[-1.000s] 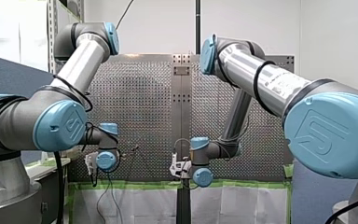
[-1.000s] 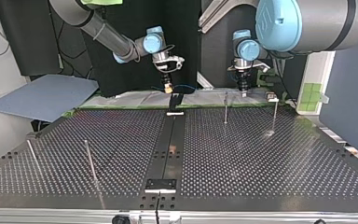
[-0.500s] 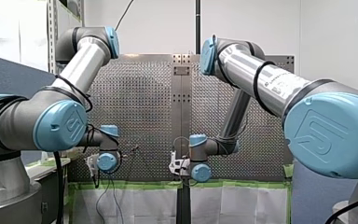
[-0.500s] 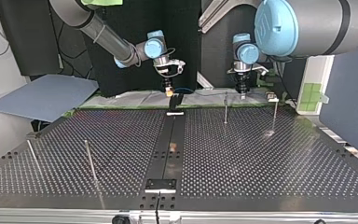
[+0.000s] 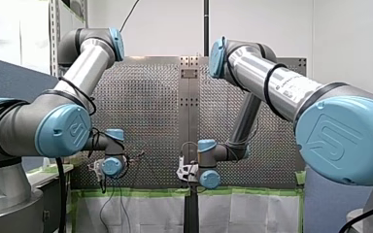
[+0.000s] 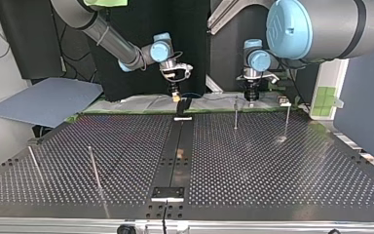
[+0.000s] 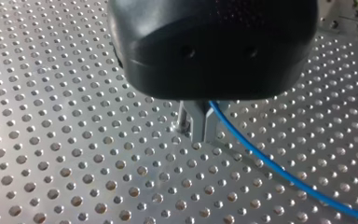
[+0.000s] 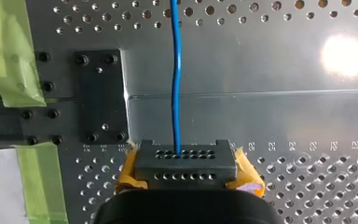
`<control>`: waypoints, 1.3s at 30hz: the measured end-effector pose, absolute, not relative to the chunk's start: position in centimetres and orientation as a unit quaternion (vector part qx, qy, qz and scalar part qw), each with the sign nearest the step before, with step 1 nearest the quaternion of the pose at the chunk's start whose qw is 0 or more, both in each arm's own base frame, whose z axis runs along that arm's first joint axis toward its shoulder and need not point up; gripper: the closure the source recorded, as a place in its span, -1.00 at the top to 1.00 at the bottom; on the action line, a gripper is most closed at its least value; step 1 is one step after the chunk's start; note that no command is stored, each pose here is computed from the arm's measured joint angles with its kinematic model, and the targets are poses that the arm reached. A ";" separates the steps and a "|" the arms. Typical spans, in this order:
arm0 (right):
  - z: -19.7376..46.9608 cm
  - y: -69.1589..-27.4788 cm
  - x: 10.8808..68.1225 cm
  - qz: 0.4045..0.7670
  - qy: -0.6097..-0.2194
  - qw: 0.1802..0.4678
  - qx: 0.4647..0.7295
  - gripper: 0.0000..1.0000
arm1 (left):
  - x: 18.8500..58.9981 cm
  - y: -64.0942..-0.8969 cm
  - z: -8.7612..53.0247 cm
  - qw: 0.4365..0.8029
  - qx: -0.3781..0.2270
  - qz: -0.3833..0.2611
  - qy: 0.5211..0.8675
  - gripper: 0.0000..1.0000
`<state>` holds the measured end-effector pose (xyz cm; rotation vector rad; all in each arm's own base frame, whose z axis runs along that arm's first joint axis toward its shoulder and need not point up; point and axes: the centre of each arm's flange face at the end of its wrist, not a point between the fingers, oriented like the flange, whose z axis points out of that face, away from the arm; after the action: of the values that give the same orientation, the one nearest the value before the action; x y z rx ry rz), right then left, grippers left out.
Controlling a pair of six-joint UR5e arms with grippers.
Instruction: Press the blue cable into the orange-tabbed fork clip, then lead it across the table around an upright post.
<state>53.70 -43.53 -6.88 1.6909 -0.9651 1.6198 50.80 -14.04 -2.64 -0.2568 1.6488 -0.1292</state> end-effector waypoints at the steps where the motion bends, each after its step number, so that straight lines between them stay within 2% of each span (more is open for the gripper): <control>1: -6.8 -43.7 53.7 0.611 -0.364 0.300 0.636 -1.00 | 50.9 -14.0 -2.6 0.670 -0.114 -0.058 0.731 -1.00; 8: -6.6 -44.2 53.6 0.611 -0.365 0.303 0.634 -1.00 | 52.7 -13.4 -2.1 0.666 -0.126 -0.069 0.732 -1.00; 24: -6.0 -46.3 53.2 0.613 -0.369 0.316 0.623 -1.00 | 53.5 -13.2 -5.2 0.631 -0.113 -0.057 0.765 -1.00; 39: -5.1 -48.7 52.6 0.610 -0.377 0.325 0.617 -1.00 | 55.6 -11.9 -5.2 0.616 -0.127 -0.055 0.775 -1.00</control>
<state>52.63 -48.74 -5.05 1.6167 -0.9886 1.5994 55.60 -11.95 -5.17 -0.2918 1.7860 -0.1272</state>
